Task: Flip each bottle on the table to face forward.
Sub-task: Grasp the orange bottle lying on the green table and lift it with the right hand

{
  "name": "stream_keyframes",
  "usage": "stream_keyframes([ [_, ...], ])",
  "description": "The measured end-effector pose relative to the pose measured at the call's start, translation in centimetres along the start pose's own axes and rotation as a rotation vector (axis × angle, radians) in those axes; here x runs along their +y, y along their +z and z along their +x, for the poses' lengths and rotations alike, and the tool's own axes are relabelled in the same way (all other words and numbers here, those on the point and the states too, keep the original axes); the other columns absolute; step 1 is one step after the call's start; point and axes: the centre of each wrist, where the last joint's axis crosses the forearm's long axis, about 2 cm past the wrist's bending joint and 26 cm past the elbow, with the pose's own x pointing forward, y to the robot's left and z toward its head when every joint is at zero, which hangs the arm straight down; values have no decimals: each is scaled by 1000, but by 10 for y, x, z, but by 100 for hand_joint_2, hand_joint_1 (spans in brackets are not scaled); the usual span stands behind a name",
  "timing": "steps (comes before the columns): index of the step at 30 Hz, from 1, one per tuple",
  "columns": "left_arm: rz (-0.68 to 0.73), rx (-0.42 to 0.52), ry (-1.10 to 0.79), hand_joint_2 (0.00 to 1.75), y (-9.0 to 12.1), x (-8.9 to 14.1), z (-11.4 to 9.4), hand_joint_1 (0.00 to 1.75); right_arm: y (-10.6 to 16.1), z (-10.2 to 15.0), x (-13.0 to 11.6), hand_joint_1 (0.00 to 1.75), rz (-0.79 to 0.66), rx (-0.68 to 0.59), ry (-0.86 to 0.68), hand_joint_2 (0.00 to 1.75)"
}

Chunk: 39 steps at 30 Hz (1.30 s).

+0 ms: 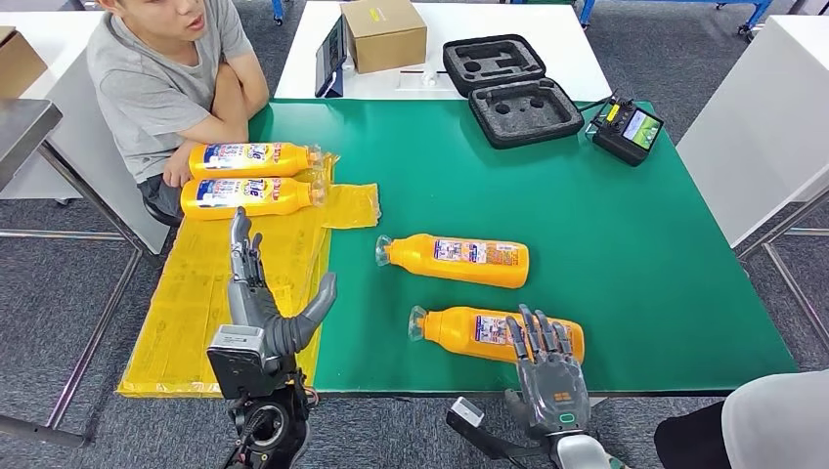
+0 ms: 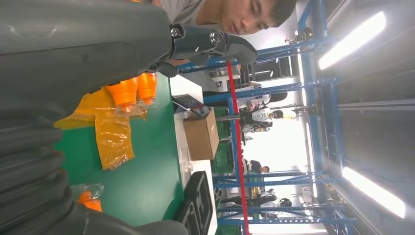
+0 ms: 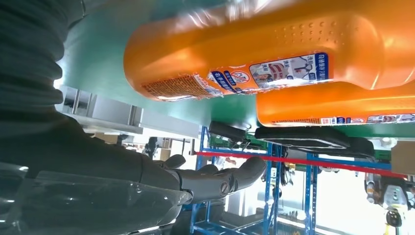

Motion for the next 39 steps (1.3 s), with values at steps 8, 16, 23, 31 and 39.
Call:
stream_keyframes([
  [8, 5, 4, 2, 175, 0, 1, 0, 0, -6, -12, -3, 0, -67, 106, 35, 175],
  [16, -12, 9, 11, 175, 1, -4, -1, 0, -23, -34, 7, 0, -49, 67, -46, 175],
  [23, -30, 16, 10, 175, 5, -6, -2, 0, -31, -45, 24, 0, 5, 94, -88, 175],
  [31, -49, 24, 17, 175, 8, -11, -3, 0, -39, -57, 37, 0, 43, 129, -118, 175],
  [39, -68, 28, 23, 175, 8, -16, -4, 0, -42, -63, 46, 0, 68, 151, -138, 175],
])
